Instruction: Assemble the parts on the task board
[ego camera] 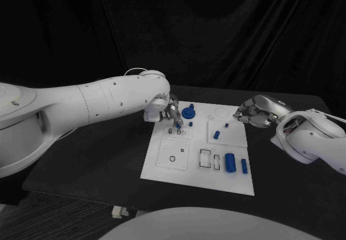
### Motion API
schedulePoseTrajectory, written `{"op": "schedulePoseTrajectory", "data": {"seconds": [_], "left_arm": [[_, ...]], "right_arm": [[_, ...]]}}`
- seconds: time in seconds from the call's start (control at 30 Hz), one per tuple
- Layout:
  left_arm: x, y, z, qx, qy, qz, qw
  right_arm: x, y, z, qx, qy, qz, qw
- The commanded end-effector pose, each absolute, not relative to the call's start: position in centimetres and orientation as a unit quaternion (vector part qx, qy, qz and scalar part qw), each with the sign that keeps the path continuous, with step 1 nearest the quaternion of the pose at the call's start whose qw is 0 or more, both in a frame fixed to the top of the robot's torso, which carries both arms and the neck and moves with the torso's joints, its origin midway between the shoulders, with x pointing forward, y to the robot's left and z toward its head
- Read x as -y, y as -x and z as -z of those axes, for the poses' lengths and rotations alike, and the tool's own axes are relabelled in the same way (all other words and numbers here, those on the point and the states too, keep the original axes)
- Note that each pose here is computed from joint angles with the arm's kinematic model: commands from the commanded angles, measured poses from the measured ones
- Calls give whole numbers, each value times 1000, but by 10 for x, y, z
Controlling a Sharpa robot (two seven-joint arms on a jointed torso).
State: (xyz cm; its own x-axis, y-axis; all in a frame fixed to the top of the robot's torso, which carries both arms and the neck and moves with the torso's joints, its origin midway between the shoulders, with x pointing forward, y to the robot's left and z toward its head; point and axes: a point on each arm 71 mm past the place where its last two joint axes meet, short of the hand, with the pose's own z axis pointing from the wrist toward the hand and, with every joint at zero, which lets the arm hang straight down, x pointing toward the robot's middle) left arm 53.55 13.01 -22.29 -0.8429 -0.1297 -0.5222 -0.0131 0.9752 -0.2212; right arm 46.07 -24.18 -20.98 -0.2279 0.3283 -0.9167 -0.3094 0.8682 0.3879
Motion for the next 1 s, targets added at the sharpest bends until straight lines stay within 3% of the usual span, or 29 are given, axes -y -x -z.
{"op": "schedulePoseTrajectory", "data": {"seconds": [0.03,1.0], "left_arm": [[-127,-534,225,-952,40,110,281],[-130,-530,235,-957,39,105,268]], "right_arm": [[242,-460,210,-739,-8,-256,624],[242,-460,210,-738,-8,-256,624]]}}
